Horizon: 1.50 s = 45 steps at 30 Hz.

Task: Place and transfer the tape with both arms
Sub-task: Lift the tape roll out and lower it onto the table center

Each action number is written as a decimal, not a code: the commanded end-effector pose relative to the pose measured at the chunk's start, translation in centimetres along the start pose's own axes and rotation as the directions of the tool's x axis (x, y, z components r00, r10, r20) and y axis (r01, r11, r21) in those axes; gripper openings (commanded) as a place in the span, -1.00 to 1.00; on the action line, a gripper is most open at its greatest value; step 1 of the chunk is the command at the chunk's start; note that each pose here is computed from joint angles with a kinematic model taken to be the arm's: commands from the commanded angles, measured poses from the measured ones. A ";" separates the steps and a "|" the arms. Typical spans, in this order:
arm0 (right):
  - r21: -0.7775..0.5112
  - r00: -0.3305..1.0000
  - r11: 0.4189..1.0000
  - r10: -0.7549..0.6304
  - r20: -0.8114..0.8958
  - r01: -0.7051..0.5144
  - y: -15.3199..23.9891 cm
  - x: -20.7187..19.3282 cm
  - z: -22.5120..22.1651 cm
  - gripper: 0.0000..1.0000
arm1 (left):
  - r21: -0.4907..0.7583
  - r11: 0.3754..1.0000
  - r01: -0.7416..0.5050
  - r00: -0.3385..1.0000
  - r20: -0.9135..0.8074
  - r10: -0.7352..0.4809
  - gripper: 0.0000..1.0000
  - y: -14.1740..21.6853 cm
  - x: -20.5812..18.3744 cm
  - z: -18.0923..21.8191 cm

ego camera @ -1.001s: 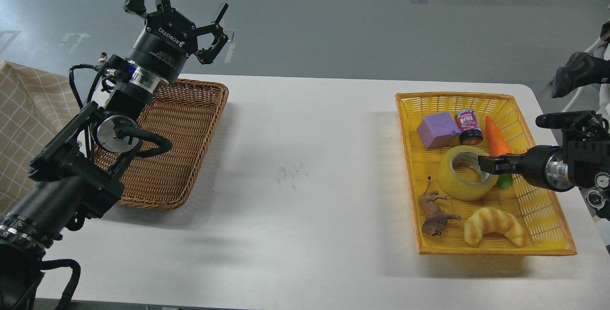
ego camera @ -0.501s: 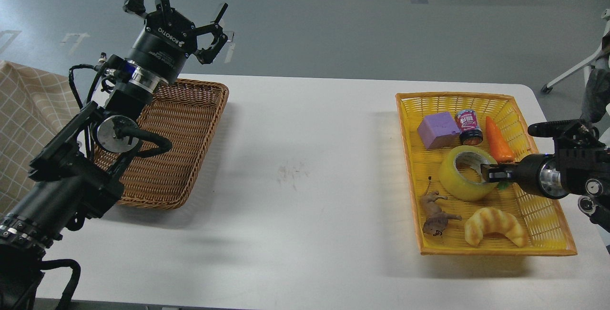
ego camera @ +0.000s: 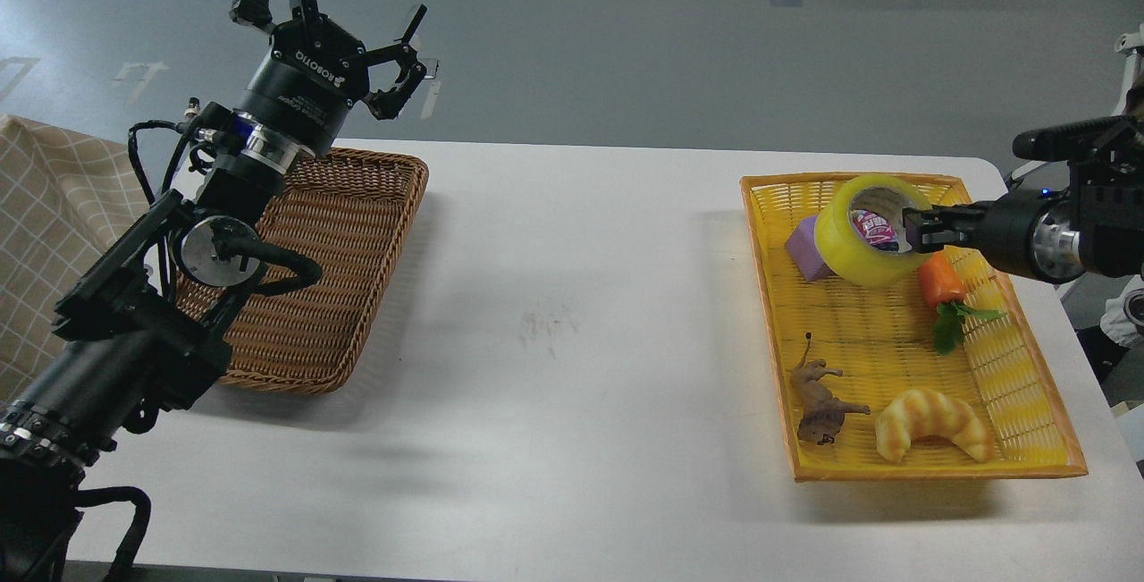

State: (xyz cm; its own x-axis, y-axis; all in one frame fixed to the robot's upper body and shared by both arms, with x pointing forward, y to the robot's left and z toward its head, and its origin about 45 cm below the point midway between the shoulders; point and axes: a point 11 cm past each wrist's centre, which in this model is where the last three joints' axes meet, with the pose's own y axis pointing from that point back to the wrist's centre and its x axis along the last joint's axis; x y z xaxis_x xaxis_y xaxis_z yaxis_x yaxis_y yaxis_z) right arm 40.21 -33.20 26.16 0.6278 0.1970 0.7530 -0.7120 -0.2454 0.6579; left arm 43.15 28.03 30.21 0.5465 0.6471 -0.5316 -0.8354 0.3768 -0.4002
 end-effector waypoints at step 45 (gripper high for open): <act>0.361 0.980 0.926 -0.044 -0.194 0.113 -11.2 2.0 -25.6 -1.00 | 0.001 1.000 -0.001 1.000 0.000 0.001 0.96 0.0 0.0 0.0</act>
State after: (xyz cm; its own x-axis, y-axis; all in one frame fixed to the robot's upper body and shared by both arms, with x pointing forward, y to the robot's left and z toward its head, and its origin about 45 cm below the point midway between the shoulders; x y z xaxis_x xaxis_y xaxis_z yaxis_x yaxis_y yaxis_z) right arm 42.07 -7.04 21.87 0.5788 0.3645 0.7295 -0.4998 -0.5483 0.6705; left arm 43.15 28.07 30.20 0.5460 0.6475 -0.5316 -0.8358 0.3768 -0.3993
